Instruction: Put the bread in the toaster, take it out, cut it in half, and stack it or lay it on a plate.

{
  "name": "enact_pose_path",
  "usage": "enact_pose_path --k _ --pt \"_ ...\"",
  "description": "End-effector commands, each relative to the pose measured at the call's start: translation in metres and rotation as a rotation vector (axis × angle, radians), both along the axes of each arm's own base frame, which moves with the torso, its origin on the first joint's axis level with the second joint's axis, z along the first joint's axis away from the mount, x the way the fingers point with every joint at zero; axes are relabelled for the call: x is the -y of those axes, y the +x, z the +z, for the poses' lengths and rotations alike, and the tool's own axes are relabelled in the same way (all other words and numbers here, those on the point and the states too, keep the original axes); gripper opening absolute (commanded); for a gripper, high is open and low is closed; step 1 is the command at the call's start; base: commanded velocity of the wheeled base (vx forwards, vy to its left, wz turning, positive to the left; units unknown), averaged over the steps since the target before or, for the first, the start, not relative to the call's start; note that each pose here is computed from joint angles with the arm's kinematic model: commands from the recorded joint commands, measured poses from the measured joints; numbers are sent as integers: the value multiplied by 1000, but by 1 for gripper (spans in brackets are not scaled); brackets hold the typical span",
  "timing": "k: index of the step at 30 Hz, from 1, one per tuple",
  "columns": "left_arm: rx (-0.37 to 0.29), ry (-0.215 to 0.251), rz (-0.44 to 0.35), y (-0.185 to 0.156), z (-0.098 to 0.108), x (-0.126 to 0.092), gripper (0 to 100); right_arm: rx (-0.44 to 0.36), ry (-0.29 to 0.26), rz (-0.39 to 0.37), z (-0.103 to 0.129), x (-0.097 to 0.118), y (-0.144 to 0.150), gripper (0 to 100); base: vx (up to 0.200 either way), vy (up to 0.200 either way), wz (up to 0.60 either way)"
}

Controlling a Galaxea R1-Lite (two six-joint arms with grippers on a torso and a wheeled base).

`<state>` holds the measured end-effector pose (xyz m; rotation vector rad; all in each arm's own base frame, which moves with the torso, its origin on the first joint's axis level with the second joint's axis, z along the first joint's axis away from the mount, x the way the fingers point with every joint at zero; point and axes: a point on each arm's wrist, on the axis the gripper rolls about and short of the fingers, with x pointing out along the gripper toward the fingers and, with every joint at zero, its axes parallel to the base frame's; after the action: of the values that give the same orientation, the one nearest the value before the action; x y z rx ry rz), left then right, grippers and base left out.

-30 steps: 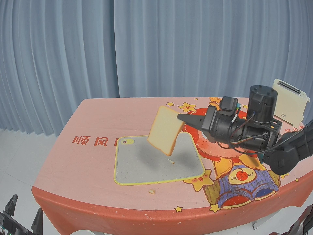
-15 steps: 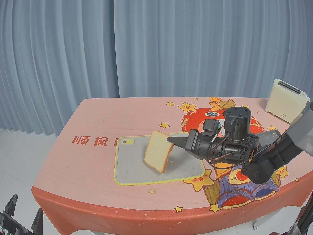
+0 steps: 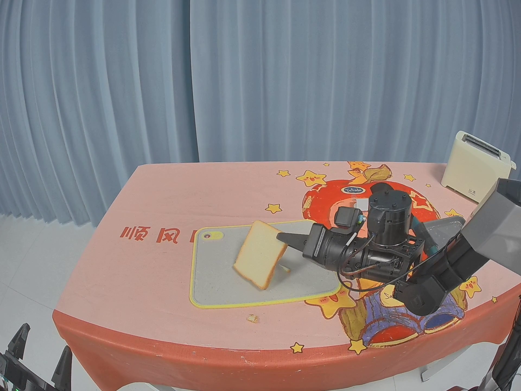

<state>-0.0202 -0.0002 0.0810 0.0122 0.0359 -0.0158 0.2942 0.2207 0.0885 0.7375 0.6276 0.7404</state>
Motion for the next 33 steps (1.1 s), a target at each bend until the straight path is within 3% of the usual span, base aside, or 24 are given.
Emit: enact_pose_path --k 1,6,8,12,18,25,30,33 --pt "-18 0 0 1 -5 0 100 24 0 -20 6 -6 -1 100 0 0 0" --pt "-18 0 0 1 -5 0 100 33 -23 -75 27 -12 -2 100 0 0 0" --pt "-18 0 0 1 -5 0 100 -14 -72 -91 50 -12 -5 100 0 0 0" --pt "-16 0 0 1 -4 0 100 -73 -123 -78 74 -13 -11 100 0 0 0" --pt "-18 0 0 1 -5 0 100 -156 -199 -83 87 -8 -18 100 0 0 0" --pt "-18 0 0 1 -5 0 100 -199 -233 -91 100 3 -30 100 0 0 0" --pt "-18 0 0 1 -5 0 100 -197 -250 -120 112 15 -44 100 0 0 0" --pt "-18 0 2 1 -5 0 100 -165 -279 -137 120 34 -67 100 0 0 0"
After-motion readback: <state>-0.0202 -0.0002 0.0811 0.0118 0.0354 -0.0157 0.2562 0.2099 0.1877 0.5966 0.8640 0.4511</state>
